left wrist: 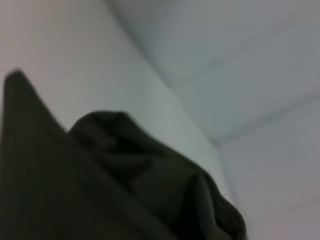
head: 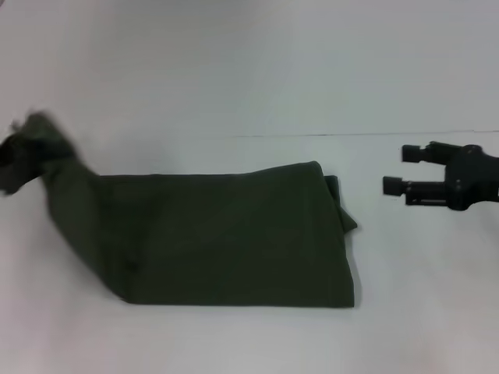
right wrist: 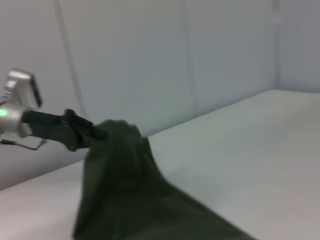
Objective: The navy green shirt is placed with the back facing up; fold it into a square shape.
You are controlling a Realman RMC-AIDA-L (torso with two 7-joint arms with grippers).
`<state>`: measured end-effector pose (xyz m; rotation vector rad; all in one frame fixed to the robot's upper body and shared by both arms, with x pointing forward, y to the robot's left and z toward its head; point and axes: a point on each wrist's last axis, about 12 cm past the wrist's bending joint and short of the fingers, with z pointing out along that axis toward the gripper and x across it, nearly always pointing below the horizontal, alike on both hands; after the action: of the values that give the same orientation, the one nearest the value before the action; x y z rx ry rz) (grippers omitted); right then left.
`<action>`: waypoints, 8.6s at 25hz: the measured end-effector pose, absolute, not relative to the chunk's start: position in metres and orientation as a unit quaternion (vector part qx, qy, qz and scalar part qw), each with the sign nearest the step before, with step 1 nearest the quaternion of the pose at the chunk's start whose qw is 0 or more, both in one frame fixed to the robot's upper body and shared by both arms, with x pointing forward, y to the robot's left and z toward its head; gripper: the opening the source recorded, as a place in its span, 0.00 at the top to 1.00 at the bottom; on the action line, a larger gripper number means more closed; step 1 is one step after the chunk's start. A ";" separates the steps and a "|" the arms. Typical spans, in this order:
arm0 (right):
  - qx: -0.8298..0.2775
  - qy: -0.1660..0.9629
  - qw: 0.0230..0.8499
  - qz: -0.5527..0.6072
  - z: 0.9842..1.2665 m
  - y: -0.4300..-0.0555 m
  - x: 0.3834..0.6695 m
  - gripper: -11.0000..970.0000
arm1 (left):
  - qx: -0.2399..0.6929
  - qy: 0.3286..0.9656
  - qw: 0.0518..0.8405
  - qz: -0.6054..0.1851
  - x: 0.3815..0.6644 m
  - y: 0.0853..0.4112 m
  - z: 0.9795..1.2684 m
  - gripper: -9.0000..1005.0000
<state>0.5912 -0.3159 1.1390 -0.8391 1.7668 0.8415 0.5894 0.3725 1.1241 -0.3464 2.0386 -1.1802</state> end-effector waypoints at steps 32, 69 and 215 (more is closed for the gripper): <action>-0.220 0.781 0.509 0.287 1.128 -0.357 0.595 0.05 | 0.042 0.694 0.315 -0.646 0.603 0.154 1.123 0.49; -0.366 0.841 0.388 0.087 1.096 -0.212 0.663 0.05 | 0.163 0.732 0.481 -0.454 0.597 0.234 1.104 0.08; -0.365 0.776 0.384 0.342 1.123 -0.314 0.585 0.06 | 0.351 0.698 0.461 -0.421 0.570 0.229 1.088 0.08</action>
<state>0.5846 -0.3138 1.1228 -0.9309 1.9780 0.8704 0.5696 0.2295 1.0878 0.8630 1.7163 -1.0366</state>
